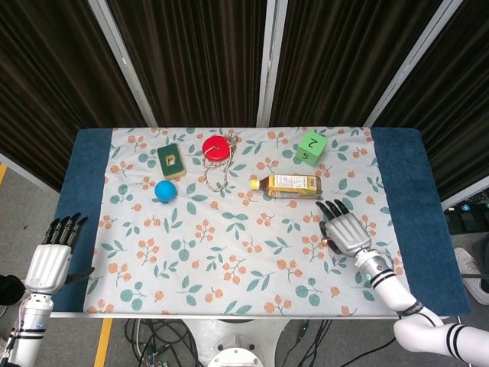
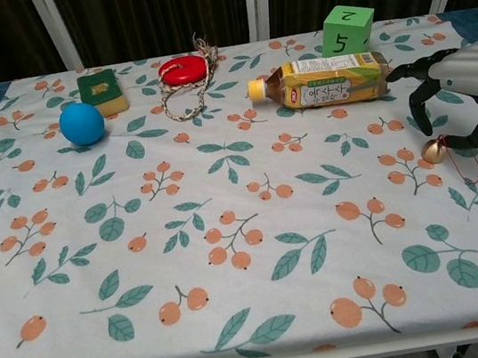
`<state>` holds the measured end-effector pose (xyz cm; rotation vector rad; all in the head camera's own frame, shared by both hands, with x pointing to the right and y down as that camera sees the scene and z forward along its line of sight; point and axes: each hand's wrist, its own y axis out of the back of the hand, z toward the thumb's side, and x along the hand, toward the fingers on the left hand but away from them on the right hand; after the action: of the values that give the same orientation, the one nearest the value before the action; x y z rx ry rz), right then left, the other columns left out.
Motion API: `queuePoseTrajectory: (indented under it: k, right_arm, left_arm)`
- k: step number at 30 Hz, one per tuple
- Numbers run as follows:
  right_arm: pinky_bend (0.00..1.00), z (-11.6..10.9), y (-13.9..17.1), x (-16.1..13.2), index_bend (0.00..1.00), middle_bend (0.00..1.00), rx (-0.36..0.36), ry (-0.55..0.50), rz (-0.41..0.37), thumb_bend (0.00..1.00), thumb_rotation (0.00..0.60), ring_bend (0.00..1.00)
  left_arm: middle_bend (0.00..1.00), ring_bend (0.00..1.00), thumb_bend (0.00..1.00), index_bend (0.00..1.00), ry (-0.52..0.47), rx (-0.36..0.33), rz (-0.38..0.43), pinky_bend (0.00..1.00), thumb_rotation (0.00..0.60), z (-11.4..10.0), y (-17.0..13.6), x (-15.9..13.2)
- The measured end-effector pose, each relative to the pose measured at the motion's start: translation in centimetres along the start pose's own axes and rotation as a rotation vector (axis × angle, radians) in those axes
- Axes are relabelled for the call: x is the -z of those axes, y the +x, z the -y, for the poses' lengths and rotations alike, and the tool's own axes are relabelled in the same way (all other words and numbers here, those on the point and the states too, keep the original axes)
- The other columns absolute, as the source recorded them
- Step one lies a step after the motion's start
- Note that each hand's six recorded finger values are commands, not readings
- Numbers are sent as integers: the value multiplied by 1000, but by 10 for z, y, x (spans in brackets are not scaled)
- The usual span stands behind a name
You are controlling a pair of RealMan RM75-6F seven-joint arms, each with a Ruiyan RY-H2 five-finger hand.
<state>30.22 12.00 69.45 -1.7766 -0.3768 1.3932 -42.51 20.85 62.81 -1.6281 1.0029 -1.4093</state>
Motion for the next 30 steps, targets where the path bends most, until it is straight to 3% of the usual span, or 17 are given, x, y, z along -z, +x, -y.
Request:
queuePoseTrajectory:
  k: [15,30]
  right_arm:
    - [0,4,0,1,535,75,-13,7,4,301,600,0]
    - [0,4,-3,-1,612,99,-4,14,4,342,600,0]
  left_arm:
    - [0,0,0,0,-3,6,-1,4,600,2,-1,1]
    - [0,0,0,0,-8,12,-2,4,600,4,-2,2]
